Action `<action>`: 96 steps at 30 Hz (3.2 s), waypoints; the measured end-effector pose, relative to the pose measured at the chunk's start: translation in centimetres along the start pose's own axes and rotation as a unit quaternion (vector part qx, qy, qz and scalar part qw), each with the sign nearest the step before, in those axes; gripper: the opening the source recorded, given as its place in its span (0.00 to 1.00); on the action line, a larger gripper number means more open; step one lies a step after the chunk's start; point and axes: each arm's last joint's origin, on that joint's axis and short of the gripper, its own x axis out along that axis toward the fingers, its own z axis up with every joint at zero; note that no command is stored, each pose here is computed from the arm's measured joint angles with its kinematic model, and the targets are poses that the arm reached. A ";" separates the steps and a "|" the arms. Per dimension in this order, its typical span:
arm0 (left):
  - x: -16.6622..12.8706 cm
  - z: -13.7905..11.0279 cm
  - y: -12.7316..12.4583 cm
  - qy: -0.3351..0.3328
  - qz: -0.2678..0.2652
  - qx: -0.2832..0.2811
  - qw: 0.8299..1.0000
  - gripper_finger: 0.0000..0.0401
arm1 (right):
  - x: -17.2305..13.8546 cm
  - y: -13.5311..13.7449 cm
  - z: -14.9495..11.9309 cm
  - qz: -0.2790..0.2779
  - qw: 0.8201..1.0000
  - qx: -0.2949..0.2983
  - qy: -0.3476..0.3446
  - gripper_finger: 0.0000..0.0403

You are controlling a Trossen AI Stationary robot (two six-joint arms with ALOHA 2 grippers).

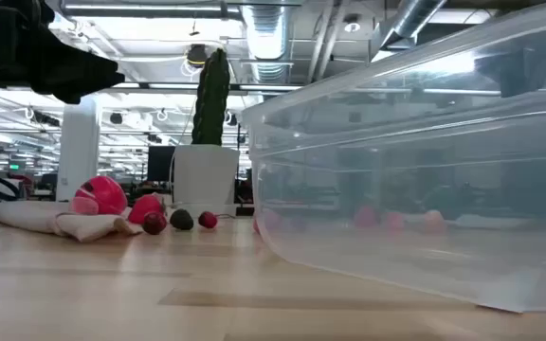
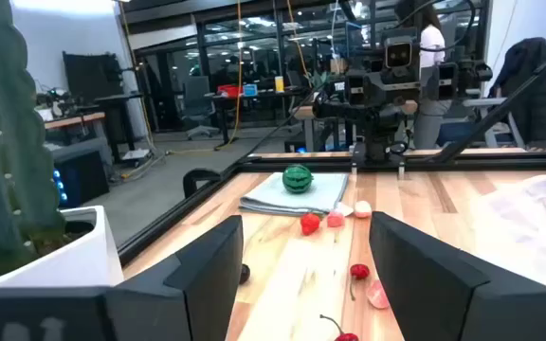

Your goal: Pick and placing Produce into tupperware

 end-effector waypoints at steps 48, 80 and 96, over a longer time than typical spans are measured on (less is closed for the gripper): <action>0.0 0.0 0.0 0.000 0.000 0.000 1.000 0.55 | 0.0 0.0 0.0 0.000 1.000 0.000 0.000 0.75; -0.1 1.6 0.3 -0.072 -0.007 -0.211 0.975 0.55 | 0.0 -1.5 2.4 -0.102 0.962 0.219 -0.126 0.75; -0.3 2.5 0.6 -0.115 0.006 -0.181 0.977 0.55 | 0.2 -2.0 2.1 -0.134 0.967 0.183 -0.116 0.75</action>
